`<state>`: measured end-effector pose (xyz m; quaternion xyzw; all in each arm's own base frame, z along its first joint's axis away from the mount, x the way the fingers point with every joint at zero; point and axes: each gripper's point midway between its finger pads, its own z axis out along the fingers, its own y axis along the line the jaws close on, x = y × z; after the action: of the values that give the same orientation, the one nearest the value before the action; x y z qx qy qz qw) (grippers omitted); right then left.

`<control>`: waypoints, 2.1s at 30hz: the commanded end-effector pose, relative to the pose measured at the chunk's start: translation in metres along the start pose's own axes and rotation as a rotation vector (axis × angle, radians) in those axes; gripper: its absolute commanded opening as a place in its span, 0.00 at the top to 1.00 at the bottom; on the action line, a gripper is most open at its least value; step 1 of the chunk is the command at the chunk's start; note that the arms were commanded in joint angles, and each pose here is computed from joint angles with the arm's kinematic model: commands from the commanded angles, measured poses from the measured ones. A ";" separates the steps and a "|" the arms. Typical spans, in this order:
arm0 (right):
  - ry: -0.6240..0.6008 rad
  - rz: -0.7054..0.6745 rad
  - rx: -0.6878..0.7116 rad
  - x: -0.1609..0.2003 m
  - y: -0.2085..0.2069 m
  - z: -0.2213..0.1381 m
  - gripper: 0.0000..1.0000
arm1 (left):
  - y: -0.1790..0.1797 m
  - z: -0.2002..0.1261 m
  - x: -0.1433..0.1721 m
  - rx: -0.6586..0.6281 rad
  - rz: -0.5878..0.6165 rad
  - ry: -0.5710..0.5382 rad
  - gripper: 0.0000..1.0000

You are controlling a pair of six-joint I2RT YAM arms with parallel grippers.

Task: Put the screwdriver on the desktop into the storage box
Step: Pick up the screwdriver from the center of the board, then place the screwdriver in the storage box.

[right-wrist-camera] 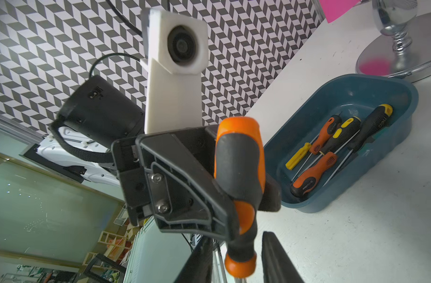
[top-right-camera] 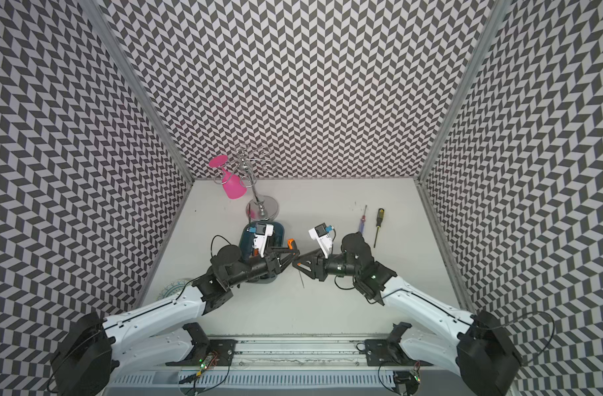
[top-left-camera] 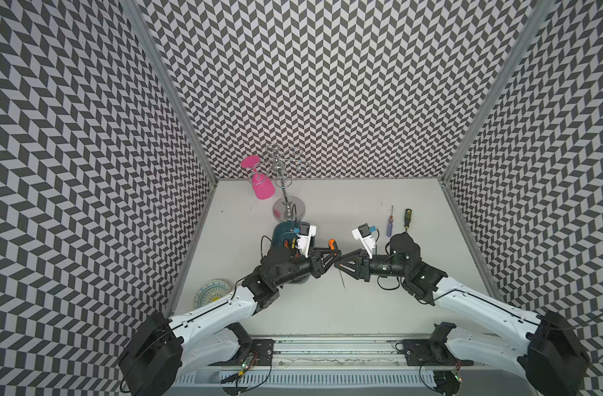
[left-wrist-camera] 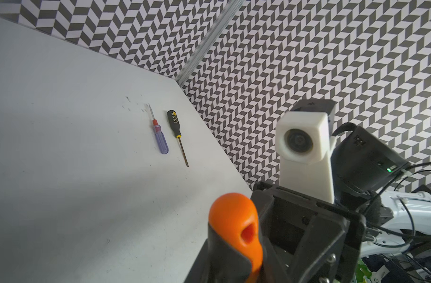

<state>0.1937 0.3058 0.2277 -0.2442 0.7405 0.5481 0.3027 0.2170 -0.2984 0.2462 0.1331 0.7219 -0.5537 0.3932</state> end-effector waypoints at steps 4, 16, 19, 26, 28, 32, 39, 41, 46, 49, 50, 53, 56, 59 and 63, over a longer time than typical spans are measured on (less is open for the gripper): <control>-0.021 -0.041 0.050 0.003 -0.005 -0.008 0.63 | 0.006 -0.013 -0.018 -0.106 0.062 -0.013 1.00; -0.029 -0.048 0.149 0.010 -0.023 -0.016 0.63 | 0.065 -0.058 -0.027 -0.460 0.047 0.044 1.00; -0.030 -0.049 0.164 0.011 -0.026 -0.016 0.63 | 0.080 -0.069 -0.033 -0.565 0.055 0.057 1.00; -0.011 -0.035 0.178 0.019 -0.032 -0.017 0.63 | 0.111 -0.085 -0.045 -0.805 0.087 0.107 1.00; -0.015 -0.037 0.183 0.019 -0.033 -0.018 0.64 | 0.116 -0.086 -0.048 -0.839 0.095 0.117 1.00; -0.021 -0.039 0.194 0.019 -0.034 -0.021 0.64 | 0.127 -0.089 -0.054 -0.924 0.119 0.135 1.00; -0.025 -0.040 0.204 0.022 -0.036 -0.023 0.64 | 0.159 -0.102 -0.058 -1.139 0.174 0.196 1.00; -0.026 -0.040 0.208 0.023 -0.037 -0.023 0.64 | 0.166 -0.103 -0.058 -1.171 0.184 0.205 1.00; -0.025 -0.035 0.215 0.026 -0.040 -0.023 0.64 | 0.184 -0.107 -0.060 -1.263 0.200 0.177 1.00; -0.023 -0.031 0.216 0.029 -0.041 -0.024 0.64 | 0.194 -0.106 -0.058 -1.304 0.210 0.196 1.00; -0.022 -0.032 0.216 0.030 -0.042 -0.024 0.64 | 0.196 -0.105 -0.058 -1.315 0.213 0.204 1.00; -0.023 -0.028 0.218 0.032 -0.044 -0.024 0.64 | 0.206 -0.104 -0.054 -1.356 0.224 0.241 1.00; -0.021 -0.020 0.218 0.035 -0.046 -0.024 0.64 | 0.217 -0.102 -0.046 -1.392 0.232 0.292 1.00; -0.021 -0.019 0.218 0.036 -0.046 -0.025 0.64 | 0.229 -0.103 -0.036 -1.441 0.241 0.359 1.00; -0.021 -0.017 0.218 0.038 -0.047 -0.025 0.64 | 0.241 -0.104 -0.028 -1.518 0.264 0.431 1.00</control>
<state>0.1919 0.2668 0.1620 -0.2097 0.8064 0.4544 0.3151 0.3427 -0.1191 0.1057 0.0124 0.9442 0.1363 0.2996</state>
